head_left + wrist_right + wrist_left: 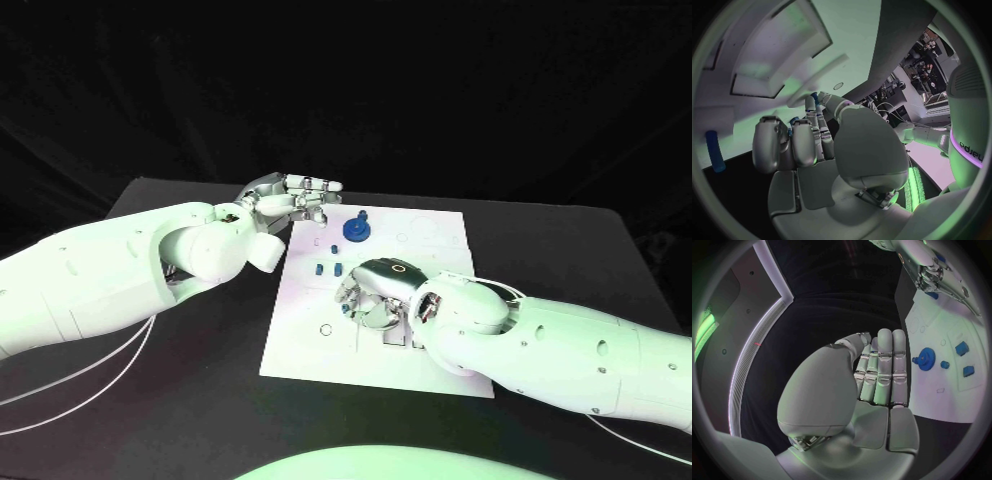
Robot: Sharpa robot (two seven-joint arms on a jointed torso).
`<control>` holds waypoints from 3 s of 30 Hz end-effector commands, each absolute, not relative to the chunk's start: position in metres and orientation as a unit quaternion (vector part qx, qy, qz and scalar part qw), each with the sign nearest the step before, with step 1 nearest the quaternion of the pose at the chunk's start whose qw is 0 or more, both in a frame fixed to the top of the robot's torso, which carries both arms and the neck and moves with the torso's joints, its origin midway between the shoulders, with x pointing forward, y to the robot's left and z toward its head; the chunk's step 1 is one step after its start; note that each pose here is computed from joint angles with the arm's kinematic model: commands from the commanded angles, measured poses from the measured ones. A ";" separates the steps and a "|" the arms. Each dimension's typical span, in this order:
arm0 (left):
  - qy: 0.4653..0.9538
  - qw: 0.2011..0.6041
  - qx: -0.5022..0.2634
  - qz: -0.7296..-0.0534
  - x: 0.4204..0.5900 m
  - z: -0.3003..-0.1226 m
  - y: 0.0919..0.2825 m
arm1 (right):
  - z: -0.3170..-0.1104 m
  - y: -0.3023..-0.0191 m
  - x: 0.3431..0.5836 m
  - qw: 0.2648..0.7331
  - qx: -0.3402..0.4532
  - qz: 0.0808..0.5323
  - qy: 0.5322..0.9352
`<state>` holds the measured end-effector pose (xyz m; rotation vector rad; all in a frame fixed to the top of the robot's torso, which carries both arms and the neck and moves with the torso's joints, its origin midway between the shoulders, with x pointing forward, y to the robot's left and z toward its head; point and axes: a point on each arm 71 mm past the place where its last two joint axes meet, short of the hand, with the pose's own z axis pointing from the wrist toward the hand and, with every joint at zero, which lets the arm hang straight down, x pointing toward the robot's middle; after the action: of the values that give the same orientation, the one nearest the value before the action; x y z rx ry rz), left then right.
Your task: Assemble the parts on the task board
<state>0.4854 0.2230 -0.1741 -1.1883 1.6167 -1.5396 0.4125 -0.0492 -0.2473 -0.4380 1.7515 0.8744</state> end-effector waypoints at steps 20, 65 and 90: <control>0.612 0.295 -0.444 -0.584 0.484 -0.173 0.226 | -0.197 -0.118 0.422 0.605 -0.162 0.329 0.707; 0.612 0.297 -0.444 -0.584 0.483 -0.172 0.228 | -0.218 -0.155 0.450 0.591 -0.166 0.260 0.746; 0.612 0.298 -0.445 -0.582 0.484 -0.173 0.229 | -0.190 -0.155 0.441 0.634 -0.126 0.300 0.702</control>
<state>0.4844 0.2317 -0.1746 -1.1950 1.6202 -1.5240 0.4424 -0.1551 -0.1944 -0.3177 1.6327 0.6660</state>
